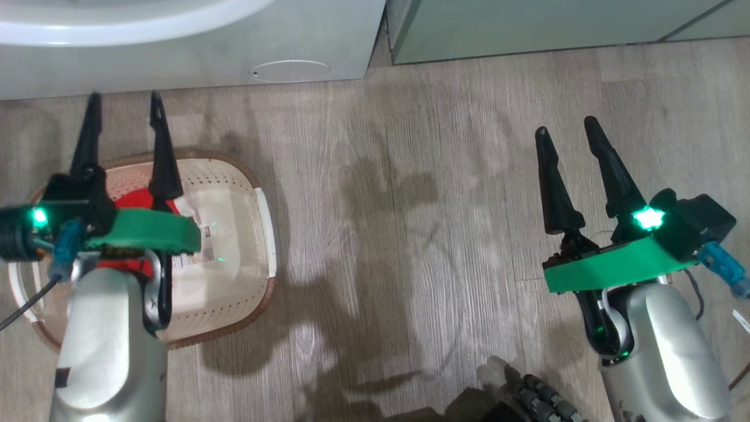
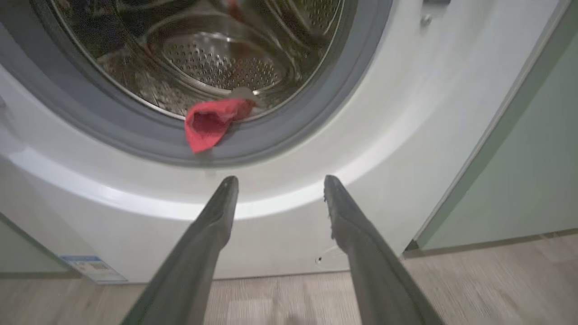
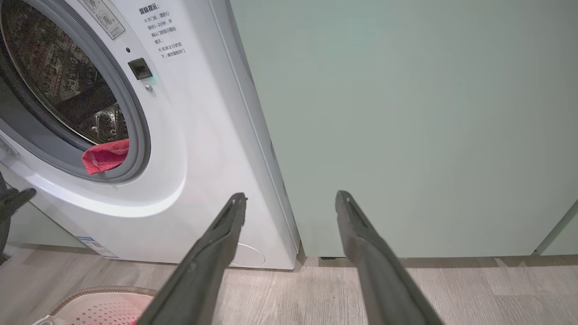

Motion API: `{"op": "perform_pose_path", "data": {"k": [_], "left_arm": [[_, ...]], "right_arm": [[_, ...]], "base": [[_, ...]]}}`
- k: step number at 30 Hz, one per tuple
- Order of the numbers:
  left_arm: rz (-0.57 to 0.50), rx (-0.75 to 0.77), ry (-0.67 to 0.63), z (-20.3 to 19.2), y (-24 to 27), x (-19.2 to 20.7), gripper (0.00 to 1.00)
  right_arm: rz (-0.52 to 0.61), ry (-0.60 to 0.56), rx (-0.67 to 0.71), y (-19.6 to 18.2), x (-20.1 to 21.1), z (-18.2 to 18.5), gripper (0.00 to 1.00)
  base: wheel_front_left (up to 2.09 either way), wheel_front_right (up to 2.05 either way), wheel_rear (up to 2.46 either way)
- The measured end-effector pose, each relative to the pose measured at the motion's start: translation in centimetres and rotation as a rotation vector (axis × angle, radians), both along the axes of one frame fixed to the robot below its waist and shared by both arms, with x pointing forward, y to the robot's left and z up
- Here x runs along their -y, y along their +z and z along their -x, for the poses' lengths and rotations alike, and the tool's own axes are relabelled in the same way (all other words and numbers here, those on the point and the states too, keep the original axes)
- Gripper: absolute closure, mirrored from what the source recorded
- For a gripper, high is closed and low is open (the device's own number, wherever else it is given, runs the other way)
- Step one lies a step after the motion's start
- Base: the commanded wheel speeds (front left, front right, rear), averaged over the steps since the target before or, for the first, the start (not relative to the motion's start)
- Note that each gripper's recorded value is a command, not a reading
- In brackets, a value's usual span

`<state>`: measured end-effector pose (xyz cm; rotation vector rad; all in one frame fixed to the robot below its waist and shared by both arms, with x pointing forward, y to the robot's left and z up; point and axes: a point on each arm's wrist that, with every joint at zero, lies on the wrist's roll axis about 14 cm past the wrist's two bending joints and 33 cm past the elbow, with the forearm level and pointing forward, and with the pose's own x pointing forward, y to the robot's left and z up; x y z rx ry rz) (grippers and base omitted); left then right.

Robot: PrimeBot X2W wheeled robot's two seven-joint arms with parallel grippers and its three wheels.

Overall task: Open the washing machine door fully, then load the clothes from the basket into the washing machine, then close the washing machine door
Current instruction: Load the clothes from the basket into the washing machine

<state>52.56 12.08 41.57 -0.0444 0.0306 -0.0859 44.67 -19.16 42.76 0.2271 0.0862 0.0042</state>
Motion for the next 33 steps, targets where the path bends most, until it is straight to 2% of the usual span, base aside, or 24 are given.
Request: {"op": "perform_pose_path", "data": {"k": [5,10,16,20,27,33], "left_arm": [[-0.033,-0.130,-0.012,0.7,-4.6,-0.3,0.00],[-0.110,-0.176,-0.017,-1.5,-6.6,-1.5,0.00],[-0.219,-0.089,-0.045,-7.9,-3.2,-2.0,0.00],[-0.296,-0.082,-0.089,-11.3,-1.3,-1.7,0.00],[-0.359,-0.168,-0.138,-16.3,0.1,-1.4,0.00],[-0.447,-0.354,-0.161,-18.1,-2.2,-1.8,0.00]], "right_arm": [[-0.003,0.006,-0.025,-1.0,-0.2,0.0,0.00],[-0.017,0.003,-0.053,-2.1,-0.2,0.0,0.00],[-0.026,-0.002,-0.061,-2.4,0.0,-0.1,0.00],[-0.028,-0.023,-0.057,-2.3,0.7,-0.3,0.00],[-0.033,-0.052,-0.082,-3.0,1.7,0.1,0.00],[-0.029,-0.066,-0.072,-2.7,2.4,-0.3,0.00]], "base": [[0.00,0.00,0.00],[0.00,0.00,0.00],[0.00,0.00,0.00],[0.00,0.00,0.00],[0.00,0.00,0.00],[0.00,0.00,0.00]]}}
